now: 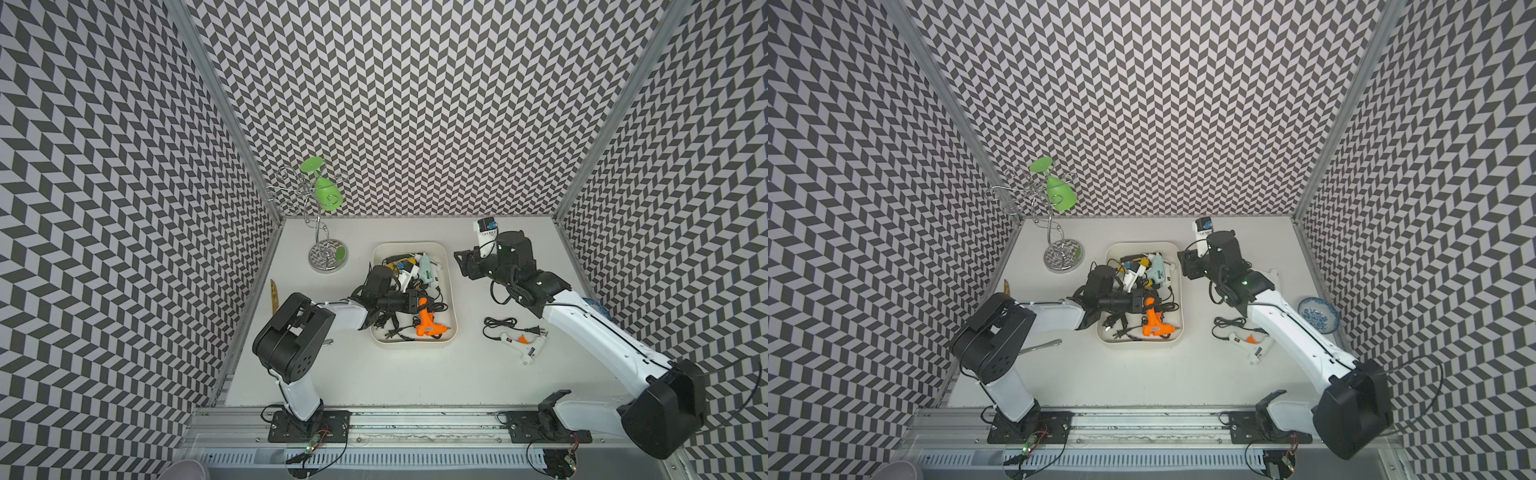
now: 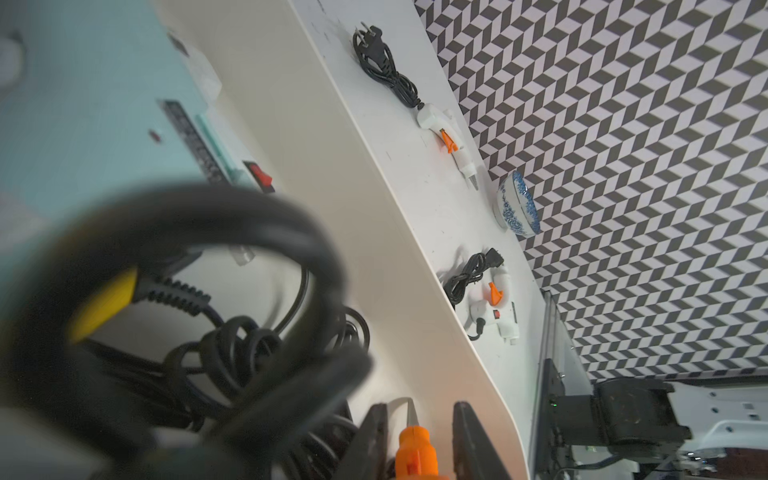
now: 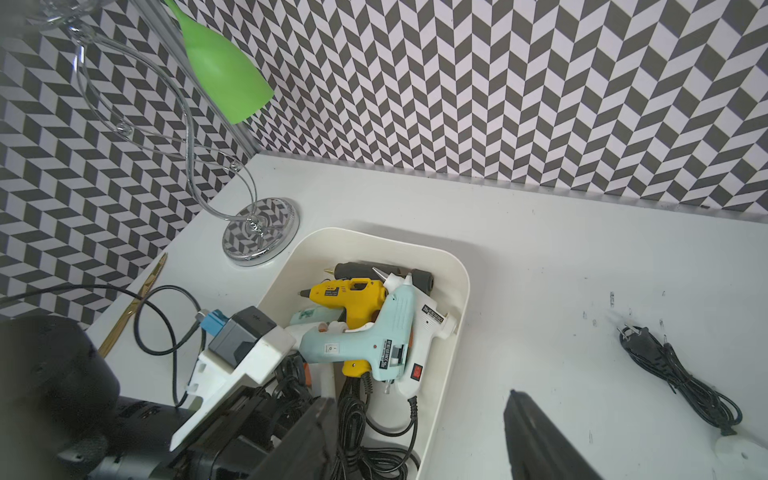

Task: Put the hot melt glue gun into the storage box
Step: Place the hot melt adhesive gun in the storage box.

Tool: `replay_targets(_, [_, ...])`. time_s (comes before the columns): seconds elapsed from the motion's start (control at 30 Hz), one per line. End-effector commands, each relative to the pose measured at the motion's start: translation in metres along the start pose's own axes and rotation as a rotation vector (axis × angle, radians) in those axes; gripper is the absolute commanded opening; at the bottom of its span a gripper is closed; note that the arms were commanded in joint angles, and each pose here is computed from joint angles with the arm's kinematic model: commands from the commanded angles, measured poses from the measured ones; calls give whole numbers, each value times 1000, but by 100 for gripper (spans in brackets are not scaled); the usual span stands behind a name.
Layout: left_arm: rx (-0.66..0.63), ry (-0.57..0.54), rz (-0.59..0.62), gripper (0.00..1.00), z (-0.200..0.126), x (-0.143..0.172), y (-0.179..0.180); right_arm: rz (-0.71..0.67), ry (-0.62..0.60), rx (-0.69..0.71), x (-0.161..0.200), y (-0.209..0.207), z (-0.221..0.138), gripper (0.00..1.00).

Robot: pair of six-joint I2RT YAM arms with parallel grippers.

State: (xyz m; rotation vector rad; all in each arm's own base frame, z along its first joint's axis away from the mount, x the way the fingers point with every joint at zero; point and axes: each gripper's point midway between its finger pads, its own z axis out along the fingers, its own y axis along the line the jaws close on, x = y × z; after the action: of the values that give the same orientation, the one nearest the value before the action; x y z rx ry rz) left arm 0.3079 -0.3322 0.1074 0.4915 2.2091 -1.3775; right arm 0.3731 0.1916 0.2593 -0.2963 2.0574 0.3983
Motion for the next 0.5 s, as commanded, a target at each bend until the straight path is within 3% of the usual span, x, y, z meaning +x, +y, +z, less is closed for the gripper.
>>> replay_targets(0.0, [-79, 45, 38, 53, 15, 13, 8, 14, 34, 84, 12, -19, 10, 67])
replay_targets(0.07, [-120, 56, 27, 60, 15, 17, 15, 28, 65, 131, 20, -31, 15, 67])
replay_targets(0.13, [-165, 55, 42, 74, 12, 13, 18, 47, 94, 161, 26, -42, 20, 67])
replay_targets(0.27, [-277, 26, 167, 99, -2, -12, 9, 53, 124, 194, 32, -55, 23, 67])
replay_targets(0.47, [-405, 43, 299, 100, -27, -39, -3, 13, 144, 223, 30, -60, 27, 67])
